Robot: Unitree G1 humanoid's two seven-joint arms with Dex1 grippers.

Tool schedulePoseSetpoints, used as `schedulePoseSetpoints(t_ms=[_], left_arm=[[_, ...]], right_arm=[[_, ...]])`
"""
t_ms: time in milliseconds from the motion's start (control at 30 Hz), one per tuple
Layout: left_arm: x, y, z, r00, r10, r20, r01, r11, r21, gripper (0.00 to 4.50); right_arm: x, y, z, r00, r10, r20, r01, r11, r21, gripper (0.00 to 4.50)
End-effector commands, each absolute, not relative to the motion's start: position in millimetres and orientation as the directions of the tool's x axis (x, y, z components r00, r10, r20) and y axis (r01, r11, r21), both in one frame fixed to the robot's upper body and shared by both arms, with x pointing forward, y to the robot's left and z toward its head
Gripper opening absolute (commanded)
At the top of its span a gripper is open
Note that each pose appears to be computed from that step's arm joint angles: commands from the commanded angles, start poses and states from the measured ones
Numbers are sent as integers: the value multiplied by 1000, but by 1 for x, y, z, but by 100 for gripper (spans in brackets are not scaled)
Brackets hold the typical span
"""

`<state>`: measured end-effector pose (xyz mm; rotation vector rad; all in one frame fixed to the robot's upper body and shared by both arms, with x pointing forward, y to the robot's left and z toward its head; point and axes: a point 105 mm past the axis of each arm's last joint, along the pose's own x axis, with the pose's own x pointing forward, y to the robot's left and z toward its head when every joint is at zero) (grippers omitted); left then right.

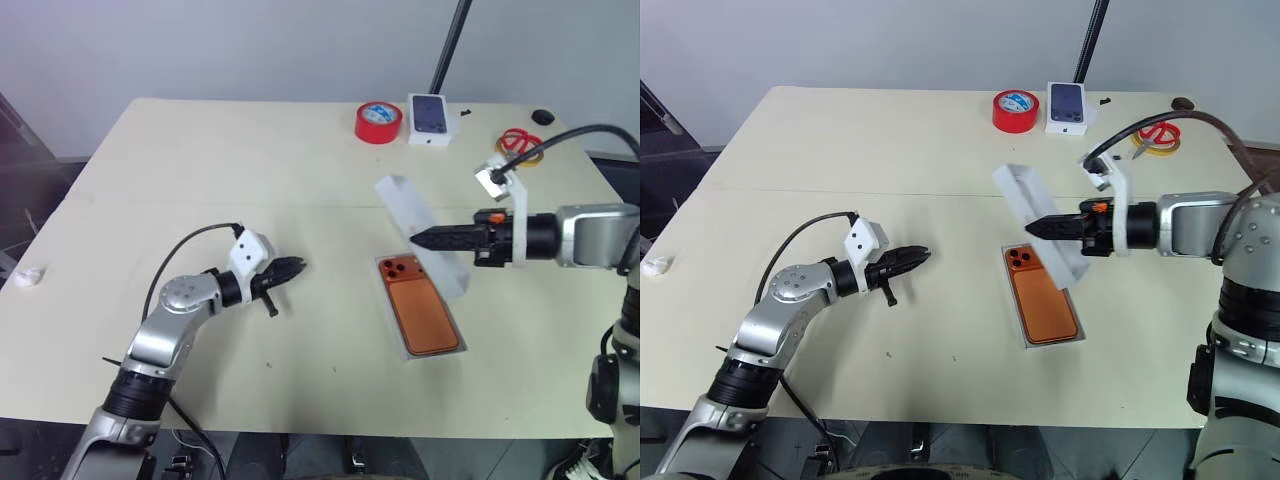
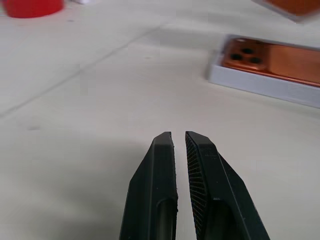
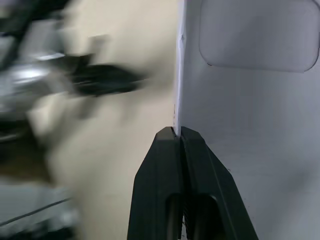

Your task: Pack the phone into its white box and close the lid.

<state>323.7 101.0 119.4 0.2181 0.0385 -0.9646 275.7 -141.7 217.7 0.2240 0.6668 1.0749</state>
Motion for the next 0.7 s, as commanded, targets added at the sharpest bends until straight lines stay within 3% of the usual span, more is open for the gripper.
schedulePoseSetpoints(t_ms=[33, 233, 533, 633, 700], left_arm=[[329, 103, 134, 589, -804, -79, 799, 565, 207, 45], [323, 91, 135, 548, -834, -64, 824, 525, 215, 45], [306, 61, 128, 461, -884, -80, 876, 439, 199, 45], [302, 35, 125, 404, -911, -88, 901, 380, 207, 45], [302, 24, 125, 389, -917, -82, 908, 368, 199, 45]], right_arm=[[244, -118, 219, 147, 924, -354, -730, 343, 591, 5], [240, -105, 193, 120, 940, -321, -642, 320, 697, 5], [267, -88, 169, 354, 900, -254, -514, 415, 751, 5], [276, -91, 171, 435, 862, -259, -482, 466, 742, 88], [277, -94, 176, 446, 854, -269, -497, 486, 719, 188]])
